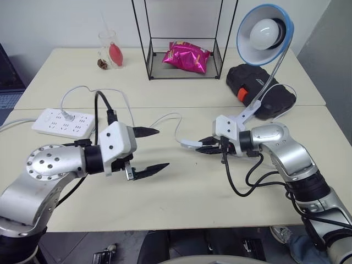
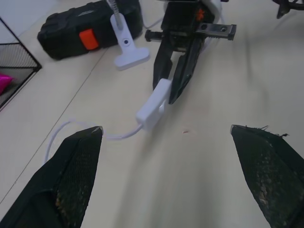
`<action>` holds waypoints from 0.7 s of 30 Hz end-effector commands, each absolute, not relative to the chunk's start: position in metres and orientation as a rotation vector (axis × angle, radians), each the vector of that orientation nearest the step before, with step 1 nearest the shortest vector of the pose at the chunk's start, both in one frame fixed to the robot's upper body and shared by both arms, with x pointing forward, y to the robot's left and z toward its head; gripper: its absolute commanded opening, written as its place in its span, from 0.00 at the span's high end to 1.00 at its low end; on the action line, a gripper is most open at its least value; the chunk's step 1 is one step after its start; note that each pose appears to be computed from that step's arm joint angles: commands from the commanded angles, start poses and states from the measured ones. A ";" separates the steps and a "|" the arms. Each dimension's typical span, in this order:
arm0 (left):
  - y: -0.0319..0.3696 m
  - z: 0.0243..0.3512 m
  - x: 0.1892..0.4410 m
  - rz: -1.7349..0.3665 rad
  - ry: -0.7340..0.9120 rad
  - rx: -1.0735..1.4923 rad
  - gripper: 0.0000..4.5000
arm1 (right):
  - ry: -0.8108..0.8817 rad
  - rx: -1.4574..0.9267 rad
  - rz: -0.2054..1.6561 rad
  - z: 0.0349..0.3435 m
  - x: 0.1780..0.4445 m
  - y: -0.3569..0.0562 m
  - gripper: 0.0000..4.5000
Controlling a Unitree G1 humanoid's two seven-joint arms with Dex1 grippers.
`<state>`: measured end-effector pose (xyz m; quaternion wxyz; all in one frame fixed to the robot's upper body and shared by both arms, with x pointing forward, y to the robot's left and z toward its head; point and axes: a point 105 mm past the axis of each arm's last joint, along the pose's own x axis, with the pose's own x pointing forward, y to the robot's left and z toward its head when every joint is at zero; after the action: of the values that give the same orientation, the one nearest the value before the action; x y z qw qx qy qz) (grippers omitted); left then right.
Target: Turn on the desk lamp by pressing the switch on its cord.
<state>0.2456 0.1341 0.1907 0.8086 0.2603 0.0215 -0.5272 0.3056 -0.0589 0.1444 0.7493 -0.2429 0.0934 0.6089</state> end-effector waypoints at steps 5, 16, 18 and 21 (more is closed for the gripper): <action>0.119 0.172 0.259 -1.169 0.026 0.647 0.00 | 0.190 -0.518 1.363 0.156 0.295 -0.056 0.91; 0.106 0.176 0.264 -1.249 -0.002 0.692 0.00 | 0.186 -0.508 1.389 0.156 0.283 -0.050 0.91; 0.103 0.178 0.265 -1.258 -0.004 0.692 0.00 | 0.189 -0.508 1.393 0.156 0.282 -0.050 0.91; 0.098 0.178 0.267 -1.277 -0.006 0.714 0.00 | 0.194 -0.517 1.407 0.155 0.278 -0.050 0.91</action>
<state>0.2676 0.1027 0.1748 0.7529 0.3147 0.0079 -0.5779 0.2845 -0.0533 0.1478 0.7358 -0.2250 0.1057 0.6299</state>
